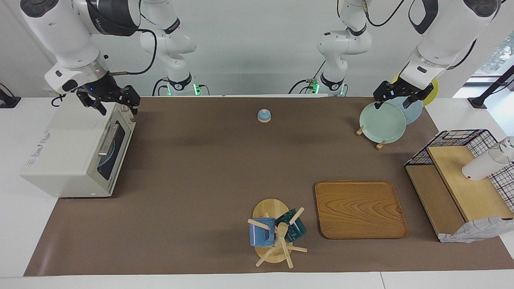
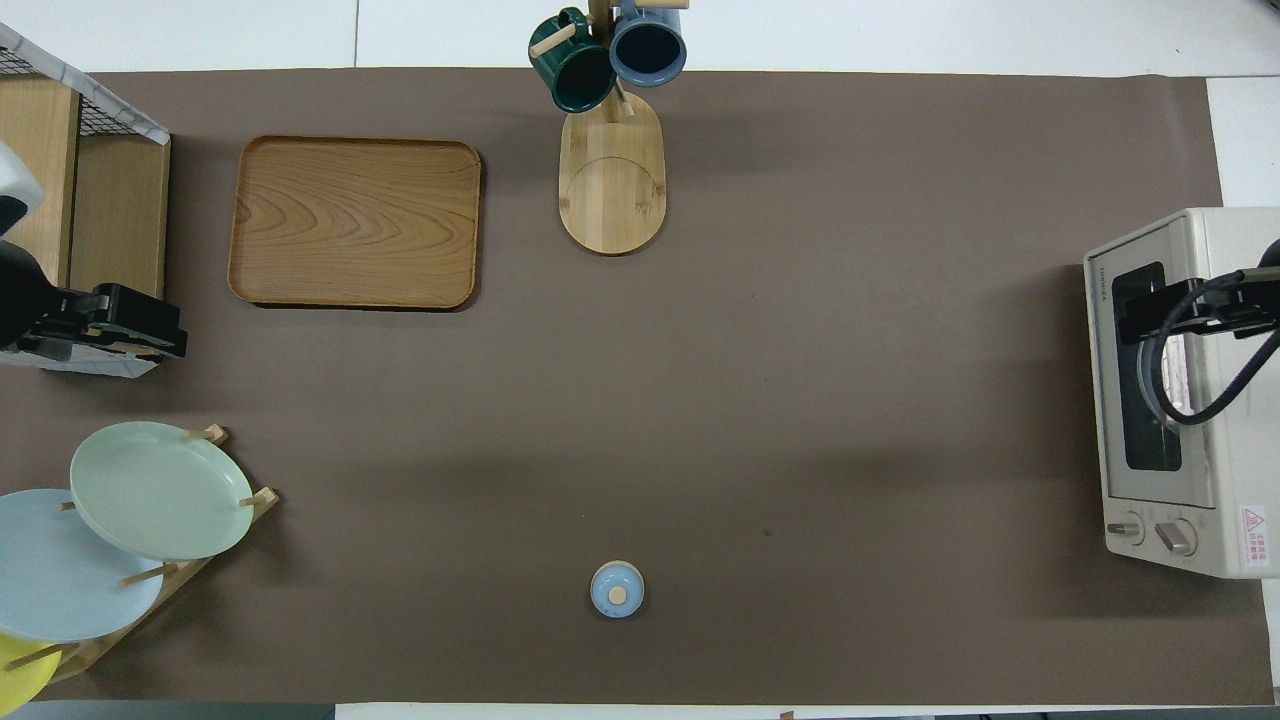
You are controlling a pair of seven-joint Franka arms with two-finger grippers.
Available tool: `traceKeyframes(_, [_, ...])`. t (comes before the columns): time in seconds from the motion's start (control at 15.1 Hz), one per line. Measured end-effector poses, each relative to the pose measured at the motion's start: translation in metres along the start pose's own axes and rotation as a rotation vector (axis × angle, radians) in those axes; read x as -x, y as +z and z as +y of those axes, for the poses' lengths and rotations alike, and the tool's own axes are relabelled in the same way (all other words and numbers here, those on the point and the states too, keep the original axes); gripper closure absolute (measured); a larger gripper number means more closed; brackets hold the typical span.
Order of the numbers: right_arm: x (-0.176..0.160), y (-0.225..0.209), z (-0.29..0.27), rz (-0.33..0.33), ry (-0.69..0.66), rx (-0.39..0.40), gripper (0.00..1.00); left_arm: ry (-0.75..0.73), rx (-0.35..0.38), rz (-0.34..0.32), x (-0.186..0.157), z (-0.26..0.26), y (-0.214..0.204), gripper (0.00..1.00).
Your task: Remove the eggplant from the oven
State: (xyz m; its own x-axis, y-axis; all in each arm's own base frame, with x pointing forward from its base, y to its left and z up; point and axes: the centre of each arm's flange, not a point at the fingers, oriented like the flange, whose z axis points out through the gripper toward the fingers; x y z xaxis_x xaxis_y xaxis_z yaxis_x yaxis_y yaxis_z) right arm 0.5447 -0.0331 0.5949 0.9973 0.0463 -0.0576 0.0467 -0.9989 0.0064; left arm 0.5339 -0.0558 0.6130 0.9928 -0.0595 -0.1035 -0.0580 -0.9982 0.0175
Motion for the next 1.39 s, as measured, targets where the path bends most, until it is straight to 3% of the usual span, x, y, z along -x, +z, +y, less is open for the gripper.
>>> traceKeyframes(0.07, [-0.001, 0.001, 0.001, 0.007, -0.018, 0.001, 0.04, 0.000, 0.000, 0.000, 0.000, 0.000, 0.000, 0.00])
traceKeyframes(0.13, [-0.001, 0.003, 0.001, 0.004, -0.024, 0.000, 0.13, 0.000, 0.000, 0.000, 0.000, 0.000, 0.000, 0.00])
traceKeyframes(0.33, [-0.002, 0.019, 0.006, 0.007, -0.048, 0.000, 0.49, 0.000, 0.000, 0.000, 0.000, 0.000, 0.000, 0.00])
traceKeyframes(0.53, [0.001, 0.036, 0.012, 0.006, -0.046, 0.001, 0.78, 0.000, 0.000, 0.000, 0.000, 0.000, 0.000, 0.00])
traceKeyframes(0.66, [0.004, 0.044, 0.025, -0.009, 0.022, 0.051, 0.99, 0.000, 0.000, 0.000, 0.000, 0.000, 0.000, 0.00])
traceKeyframes(0.93, [0.006, 0.083, 0.052, -0.013, 0.111, 0.152, 0.99, 0.000, 0.000, 0.000, 0.000, 0.000, 0.000, 0.00])
traceKeyframes(1.39, [0.008, 0.106, 0.056, -0.016, 0.091, 0.208, 0.99, 0.000, 0.000, 0.000, 0.000, 0.000, 0.000, 0.00])
